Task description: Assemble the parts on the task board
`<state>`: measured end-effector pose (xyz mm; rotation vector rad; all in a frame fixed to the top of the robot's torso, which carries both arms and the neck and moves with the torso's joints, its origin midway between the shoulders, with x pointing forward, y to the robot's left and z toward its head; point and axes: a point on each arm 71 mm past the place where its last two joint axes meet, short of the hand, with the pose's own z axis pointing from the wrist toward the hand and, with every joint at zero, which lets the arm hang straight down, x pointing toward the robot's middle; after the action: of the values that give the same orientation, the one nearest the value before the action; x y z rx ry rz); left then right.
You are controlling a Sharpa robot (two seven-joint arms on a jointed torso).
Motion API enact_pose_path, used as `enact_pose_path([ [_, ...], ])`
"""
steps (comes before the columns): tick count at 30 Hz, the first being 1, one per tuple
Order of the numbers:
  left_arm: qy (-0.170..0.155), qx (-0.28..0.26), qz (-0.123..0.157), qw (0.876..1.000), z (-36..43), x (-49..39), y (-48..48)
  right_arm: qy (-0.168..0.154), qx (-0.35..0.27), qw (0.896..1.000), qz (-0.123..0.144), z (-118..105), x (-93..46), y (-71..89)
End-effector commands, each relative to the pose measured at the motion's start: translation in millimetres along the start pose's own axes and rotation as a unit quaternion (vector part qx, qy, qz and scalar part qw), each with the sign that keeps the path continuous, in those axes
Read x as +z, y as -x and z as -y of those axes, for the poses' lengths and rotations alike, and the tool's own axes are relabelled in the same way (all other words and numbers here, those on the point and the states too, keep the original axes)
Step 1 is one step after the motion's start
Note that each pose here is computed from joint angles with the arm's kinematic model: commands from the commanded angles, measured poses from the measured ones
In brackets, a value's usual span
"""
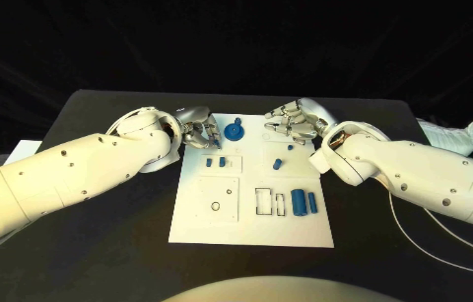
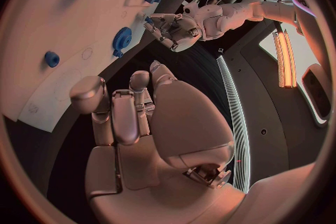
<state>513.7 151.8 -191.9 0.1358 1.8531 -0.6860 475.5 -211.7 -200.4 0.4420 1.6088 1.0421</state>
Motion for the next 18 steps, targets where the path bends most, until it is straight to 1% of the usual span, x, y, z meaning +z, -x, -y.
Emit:
enact_pose_path([
  [1,-0.004,0.004,-0.018,1.000,1.9,1.0,-4.5,0.007,0.000,1.000,-0.005,-1.6,-0.1,-1.6],
  [18,-0.005,0.006,-0.029,1.000,5.0,4.3,-9.0,0.007,0.000,1.000,-0.005,-2.0,-0.5,-1.4],
])
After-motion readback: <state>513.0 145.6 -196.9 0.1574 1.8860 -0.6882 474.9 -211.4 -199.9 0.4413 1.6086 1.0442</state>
